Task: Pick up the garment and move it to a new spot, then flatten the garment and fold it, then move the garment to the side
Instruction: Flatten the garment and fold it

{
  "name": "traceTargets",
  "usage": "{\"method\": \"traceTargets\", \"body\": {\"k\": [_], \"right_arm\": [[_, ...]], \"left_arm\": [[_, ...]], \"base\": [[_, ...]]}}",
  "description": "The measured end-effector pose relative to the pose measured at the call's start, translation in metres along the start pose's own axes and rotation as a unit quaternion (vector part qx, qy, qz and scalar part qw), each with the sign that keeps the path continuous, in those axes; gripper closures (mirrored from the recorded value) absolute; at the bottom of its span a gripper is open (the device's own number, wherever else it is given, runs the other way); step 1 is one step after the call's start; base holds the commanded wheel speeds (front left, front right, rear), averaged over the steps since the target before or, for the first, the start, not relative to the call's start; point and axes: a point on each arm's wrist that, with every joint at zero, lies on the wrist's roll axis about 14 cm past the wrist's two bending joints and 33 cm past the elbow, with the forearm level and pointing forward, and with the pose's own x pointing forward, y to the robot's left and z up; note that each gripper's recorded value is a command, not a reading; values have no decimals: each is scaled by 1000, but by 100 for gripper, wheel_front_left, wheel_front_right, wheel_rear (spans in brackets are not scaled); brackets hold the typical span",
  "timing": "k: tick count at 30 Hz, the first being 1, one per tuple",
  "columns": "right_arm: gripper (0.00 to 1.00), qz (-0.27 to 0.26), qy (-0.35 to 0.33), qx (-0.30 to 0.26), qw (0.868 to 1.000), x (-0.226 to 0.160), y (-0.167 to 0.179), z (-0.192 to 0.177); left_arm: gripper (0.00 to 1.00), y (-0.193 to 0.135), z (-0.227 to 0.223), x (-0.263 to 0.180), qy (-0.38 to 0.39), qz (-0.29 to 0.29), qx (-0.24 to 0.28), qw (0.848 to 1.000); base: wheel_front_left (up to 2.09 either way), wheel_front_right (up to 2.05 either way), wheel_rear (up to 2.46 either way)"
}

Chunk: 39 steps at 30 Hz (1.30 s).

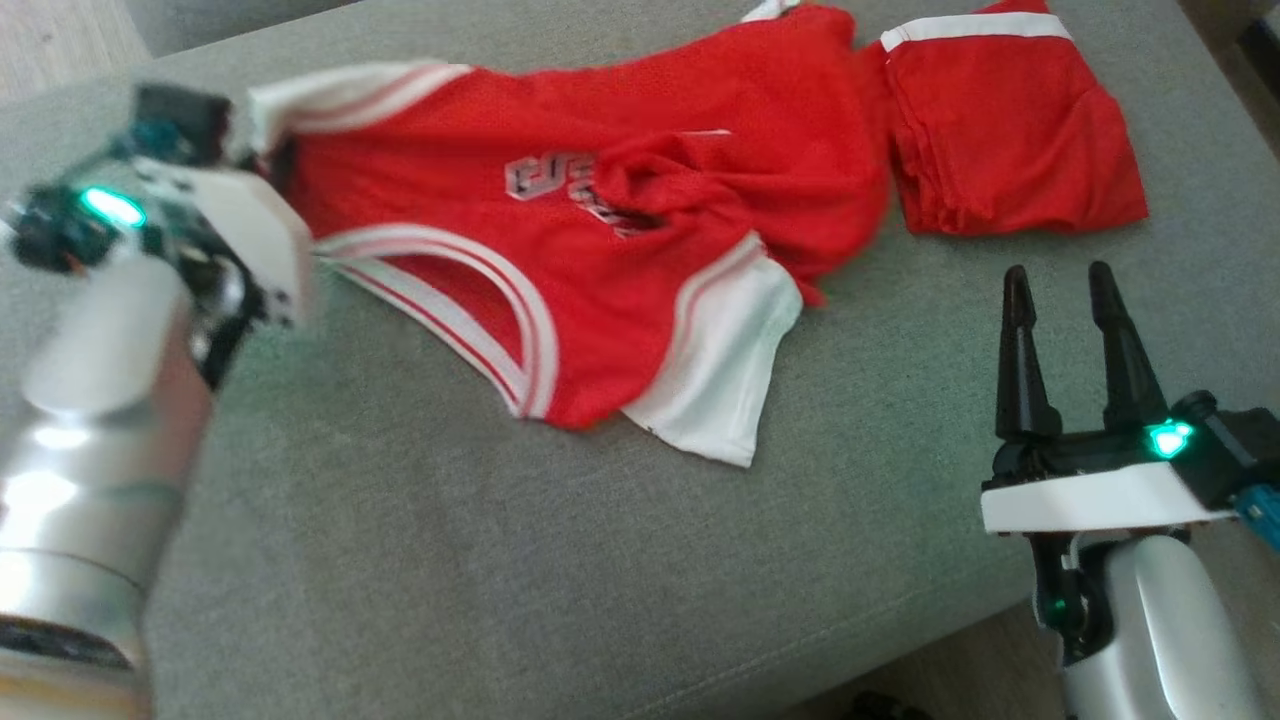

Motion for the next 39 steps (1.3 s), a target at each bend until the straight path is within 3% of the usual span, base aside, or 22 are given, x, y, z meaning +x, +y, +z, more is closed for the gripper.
{"method": "traceTargets", "body": {"k": [8, 9, 10, 14, 17, 31, 35, 39], "right_arm": [[0, 12, 13, 4, 1000, 3, 9, -9], [0, 13, 14, 3, 1000, 3, 9, -9], [0, 14, 14, 3, 1000, 4, 10, -10], [0, 19, 13, 2, 1000, 9, 13, -9], [0, 23, 16, 5, 1000, 11, 16, -12], [0, 79, -6, 3, 997, 23, 54, -3], [0, 102, -9, 0, 995, 19, 68, 0], [0, 121, -4, 6, 993, 14, 82, -3]], "left_arm": [[98, 53, 66, -8, -66, 55, 84, 993], [4, 61, 79, -10, -85, 68, 94, 990], [0, 68, 91, -12, -105, 83, 101, 986], [0, 79, 125, -20, -178, 116, 99, 972], [0, 69, 119, -20, -190, 107, 83, 972], [0, 25, 30, -67, -201, 99, -61, 973], [0, 13, 0, -94, -207, 118, -106, 965], [0, 6, -24, -142, -244, 165, -149, 944]], "base": [[0, 0, 0], [0, 0, 0], [0, 0, 0], [0, 0, 0], [0, 0, 0], [0, 0, 0], [0, 0, 0], [0, 0, 0]]}}
